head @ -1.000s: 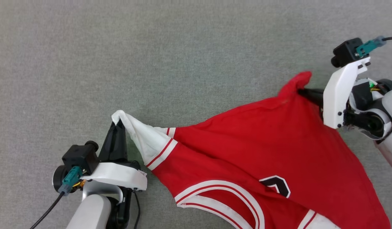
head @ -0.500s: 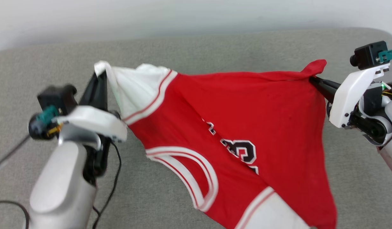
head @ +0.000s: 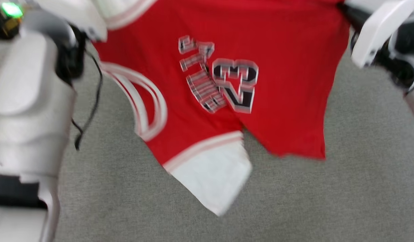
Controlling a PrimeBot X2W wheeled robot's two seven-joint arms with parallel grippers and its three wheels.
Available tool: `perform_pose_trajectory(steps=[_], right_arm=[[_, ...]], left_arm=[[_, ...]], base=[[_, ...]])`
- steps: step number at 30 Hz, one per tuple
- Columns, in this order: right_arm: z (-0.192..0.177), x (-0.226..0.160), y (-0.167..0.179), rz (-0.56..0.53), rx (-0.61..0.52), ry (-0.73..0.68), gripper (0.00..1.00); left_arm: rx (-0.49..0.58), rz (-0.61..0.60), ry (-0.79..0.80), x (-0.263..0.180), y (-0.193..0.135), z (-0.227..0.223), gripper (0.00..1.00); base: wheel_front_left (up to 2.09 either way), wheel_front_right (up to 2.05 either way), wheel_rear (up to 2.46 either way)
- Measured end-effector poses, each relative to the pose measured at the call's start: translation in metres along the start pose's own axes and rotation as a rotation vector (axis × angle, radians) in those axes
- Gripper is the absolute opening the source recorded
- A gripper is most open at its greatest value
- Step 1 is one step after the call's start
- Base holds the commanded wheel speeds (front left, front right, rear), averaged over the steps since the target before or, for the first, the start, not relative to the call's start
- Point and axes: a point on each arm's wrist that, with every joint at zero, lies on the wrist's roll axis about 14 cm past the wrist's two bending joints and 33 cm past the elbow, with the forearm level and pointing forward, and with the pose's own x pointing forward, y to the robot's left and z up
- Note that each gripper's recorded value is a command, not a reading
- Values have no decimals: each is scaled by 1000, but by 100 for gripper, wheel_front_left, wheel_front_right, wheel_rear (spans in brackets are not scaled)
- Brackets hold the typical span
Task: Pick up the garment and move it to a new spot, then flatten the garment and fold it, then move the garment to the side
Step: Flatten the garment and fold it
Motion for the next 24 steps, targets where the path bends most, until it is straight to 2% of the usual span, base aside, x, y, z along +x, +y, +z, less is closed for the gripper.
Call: perform_pose_trajectory(steps=[9,14,19,24], right_arm=[[89,49,-3,1,-59,-239,0],[121,77,-5,4,-68,-352,0],[133,105,-5,14,-84,-423,0],[122,132,-4,25,-94,-423,0]], left_arm=[[74,30,-202,70,12,78,0],[90,46,-286,99,19,100,0],[86,62,-330,122,28,98,0],[85,76,-316,140,37,75,0]], base=[[0,0,0],[0,0,0],[0,0,0],[0,0,0]])
